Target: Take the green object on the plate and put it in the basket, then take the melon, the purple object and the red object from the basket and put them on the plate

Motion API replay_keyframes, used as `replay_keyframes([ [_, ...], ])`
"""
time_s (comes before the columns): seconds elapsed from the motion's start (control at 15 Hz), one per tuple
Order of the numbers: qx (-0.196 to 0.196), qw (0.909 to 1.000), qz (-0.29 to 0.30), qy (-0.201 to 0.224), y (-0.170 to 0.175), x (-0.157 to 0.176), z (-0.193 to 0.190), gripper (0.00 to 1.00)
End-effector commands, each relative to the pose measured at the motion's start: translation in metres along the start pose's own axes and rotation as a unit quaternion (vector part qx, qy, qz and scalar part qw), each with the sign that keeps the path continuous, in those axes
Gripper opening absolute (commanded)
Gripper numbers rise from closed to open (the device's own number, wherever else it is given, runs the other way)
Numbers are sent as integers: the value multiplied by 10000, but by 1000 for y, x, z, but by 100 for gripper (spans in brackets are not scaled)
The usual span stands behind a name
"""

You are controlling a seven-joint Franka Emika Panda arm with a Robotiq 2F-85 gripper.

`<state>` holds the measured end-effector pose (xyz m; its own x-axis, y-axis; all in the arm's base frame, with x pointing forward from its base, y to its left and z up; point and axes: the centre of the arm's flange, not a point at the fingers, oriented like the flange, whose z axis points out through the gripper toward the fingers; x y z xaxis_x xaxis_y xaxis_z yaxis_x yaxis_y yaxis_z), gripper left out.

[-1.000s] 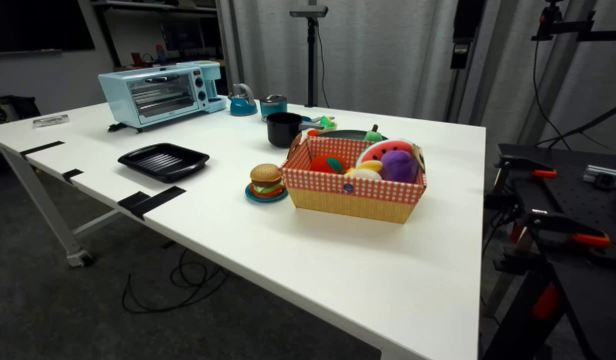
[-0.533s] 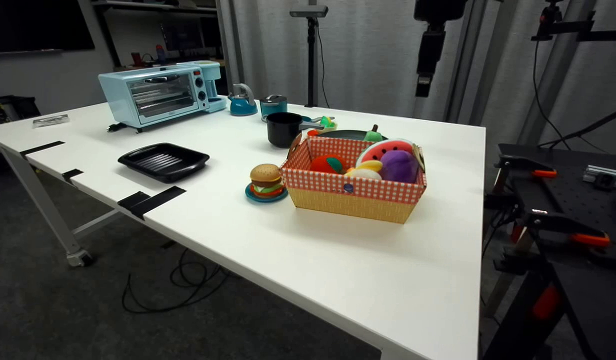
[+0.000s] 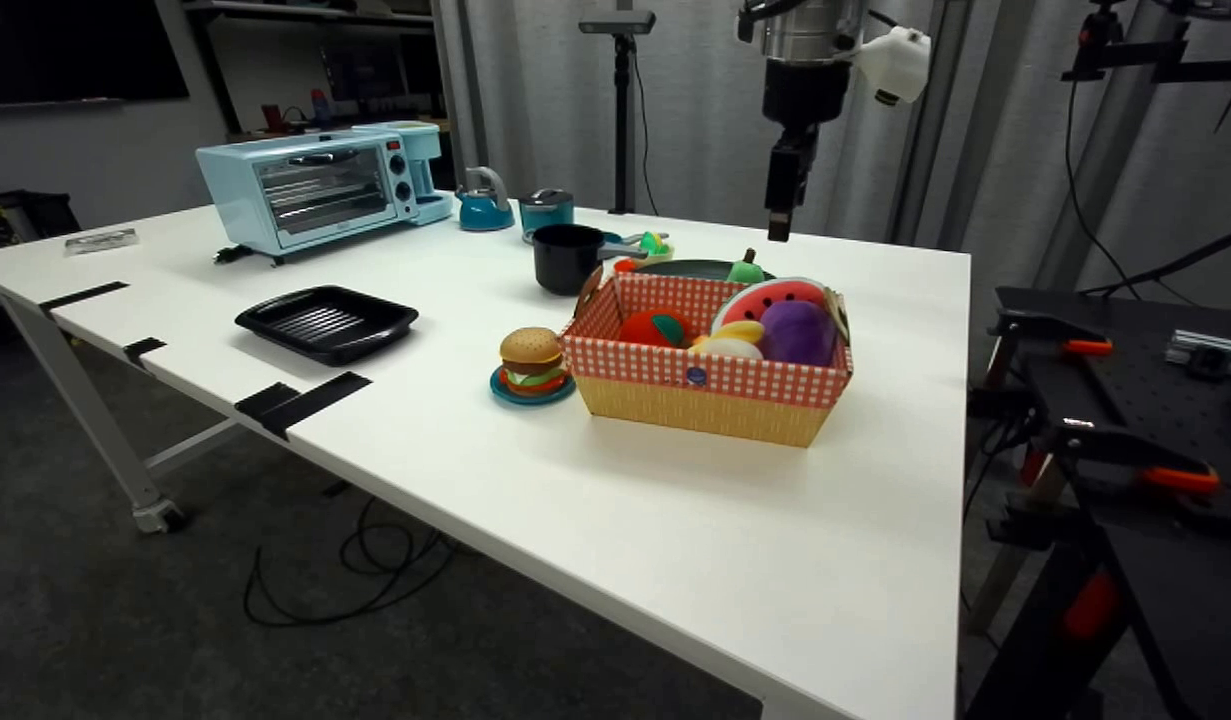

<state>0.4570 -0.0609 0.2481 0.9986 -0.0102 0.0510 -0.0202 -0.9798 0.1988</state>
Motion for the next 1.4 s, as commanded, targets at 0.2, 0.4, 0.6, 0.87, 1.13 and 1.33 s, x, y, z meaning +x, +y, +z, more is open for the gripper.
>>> replay_keyframes([
  [0.2, -455, 9975, 337, 431, 25, 58, 46, 100],
  [0.4, -493, 9960, 417, 619, 25, 67, 57, 100],
  [0.6, -549, 9950, 559, 614, 23, 62, 74, 98],
  [0.87, -768, 9920, 883, 479, 30, 48, 96, 95],
  [1.13, -924, 9892, 1102, 276, 35, 38, 114, 95],
  [1.33, -966, 9889, 1120, 118, 28, 32, 126, 94],
])
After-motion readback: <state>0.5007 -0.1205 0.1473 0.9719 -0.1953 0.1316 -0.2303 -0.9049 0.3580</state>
